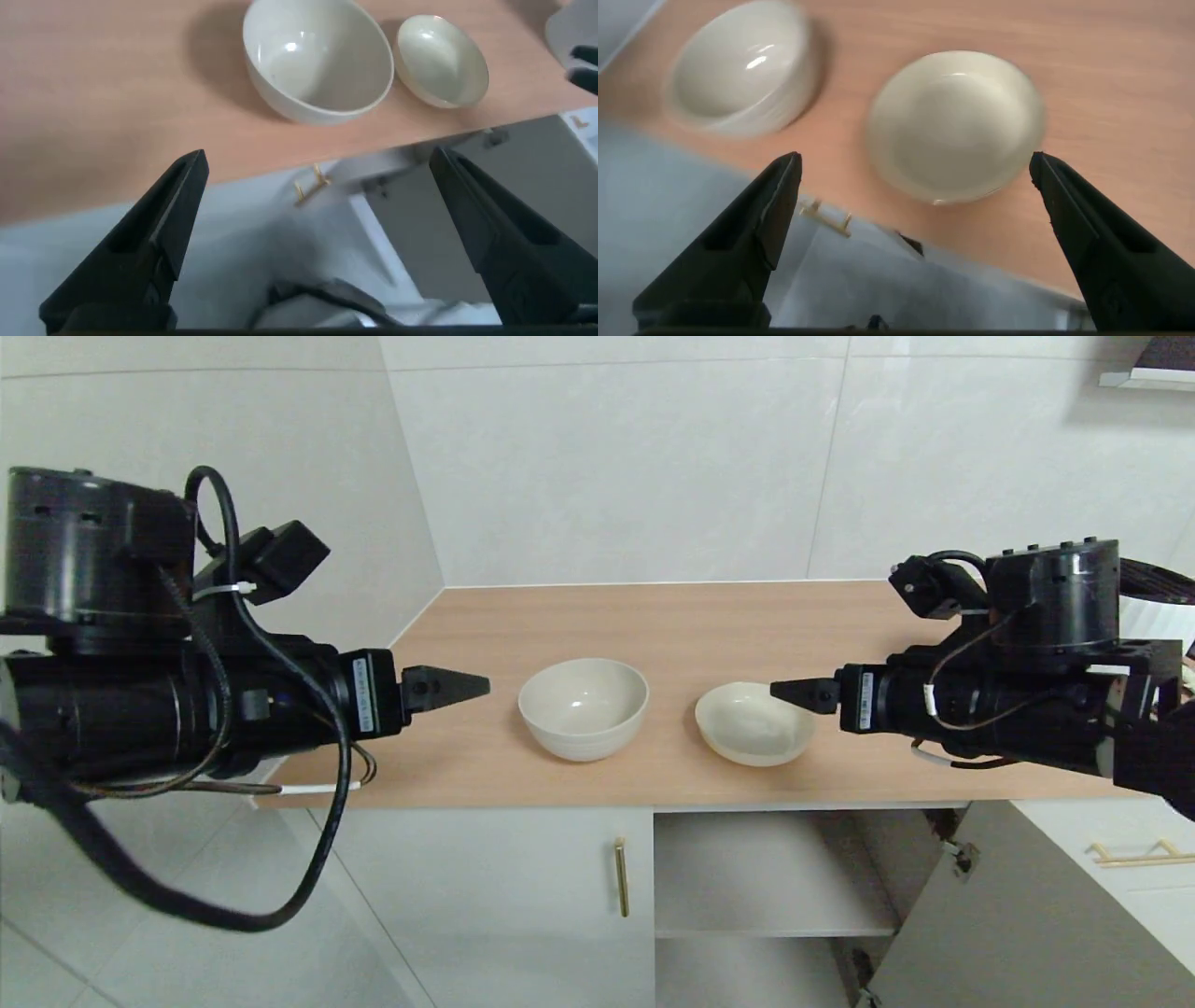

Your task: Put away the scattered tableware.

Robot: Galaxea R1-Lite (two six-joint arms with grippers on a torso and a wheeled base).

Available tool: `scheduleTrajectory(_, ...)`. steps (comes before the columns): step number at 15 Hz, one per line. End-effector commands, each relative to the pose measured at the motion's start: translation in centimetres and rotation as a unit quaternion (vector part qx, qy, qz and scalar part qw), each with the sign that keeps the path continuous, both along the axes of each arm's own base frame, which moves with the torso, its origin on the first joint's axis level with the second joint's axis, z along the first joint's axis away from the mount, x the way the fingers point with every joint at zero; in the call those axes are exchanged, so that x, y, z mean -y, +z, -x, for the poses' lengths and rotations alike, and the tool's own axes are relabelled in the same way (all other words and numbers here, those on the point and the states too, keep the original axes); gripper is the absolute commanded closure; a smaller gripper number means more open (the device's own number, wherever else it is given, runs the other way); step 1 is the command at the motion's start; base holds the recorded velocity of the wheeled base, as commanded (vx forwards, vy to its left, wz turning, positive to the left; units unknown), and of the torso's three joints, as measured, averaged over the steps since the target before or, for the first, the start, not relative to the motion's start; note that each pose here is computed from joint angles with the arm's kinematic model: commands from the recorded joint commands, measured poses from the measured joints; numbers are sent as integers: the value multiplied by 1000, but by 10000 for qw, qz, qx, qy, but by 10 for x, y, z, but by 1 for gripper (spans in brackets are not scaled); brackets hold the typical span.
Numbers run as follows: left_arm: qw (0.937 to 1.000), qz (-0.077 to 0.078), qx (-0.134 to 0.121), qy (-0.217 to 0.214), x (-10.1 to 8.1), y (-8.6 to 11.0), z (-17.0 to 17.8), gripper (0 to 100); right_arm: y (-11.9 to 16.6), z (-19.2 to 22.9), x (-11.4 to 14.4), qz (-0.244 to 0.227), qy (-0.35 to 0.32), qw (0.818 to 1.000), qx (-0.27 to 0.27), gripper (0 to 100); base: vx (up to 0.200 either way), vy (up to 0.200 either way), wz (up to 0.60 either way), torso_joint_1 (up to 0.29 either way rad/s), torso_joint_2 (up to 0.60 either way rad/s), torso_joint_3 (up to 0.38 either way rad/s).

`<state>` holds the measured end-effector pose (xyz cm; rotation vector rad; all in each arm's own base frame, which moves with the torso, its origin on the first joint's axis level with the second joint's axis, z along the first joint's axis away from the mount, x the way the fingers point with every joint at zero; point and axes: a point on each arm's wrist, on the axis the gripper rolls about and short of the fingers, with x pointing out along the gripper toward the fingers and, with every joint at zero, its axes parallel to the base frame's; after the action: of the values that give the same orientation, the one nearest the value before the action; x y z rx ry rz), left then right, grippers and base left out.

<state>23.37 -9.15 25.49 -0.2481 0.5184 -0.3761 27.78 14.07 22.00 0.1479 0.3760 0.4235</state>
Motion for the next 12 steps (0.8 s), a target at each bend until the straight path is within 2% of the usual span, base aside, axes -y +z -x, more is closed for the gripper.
scheduleTrajectory(1,9995,111,-272,106,9,-2,-23,0,-1,-17,-6,-23,-246,9996,-125,0,0,0,0,0,0,0)
scheduleTrajectory(2,9980,310,-477,271,14,-8,-33,0,-3,-21,-6,43,-552,9982,-219,0,0,0,0,0,0,0)
scheduleTrajectory(3,9964,437,-618,373,17,-12,-40,0,-6,-23,-8,99,-662,9975,-238,0,0,0,0,0,0,0)
scheduleTrajectory(5,9941,544,-736,583,26,-17,-50,0,-7,-23,-10,118,-684,9973,-244,0,0,0,0,0,0,0)
scheduleTrajectory(8,9910,189,-932,942,40,-43,-75,0,-7,-23,-9,107,-687,9973,-240,0,0,0,0,0,0,0)
scheduleTrajectory(11,9867,-105,-1102,1191,53,-70,-104,0,-7,-22,-9,107,-687,9973,-240,0,0,0,0,0,0,0)
scheduleTrajectory(12,9857,-155,-1123,1244,55,-74,-107,0,-8,-22,-9,111,-687,9973,-247,0,0,0,0,0,0,0)
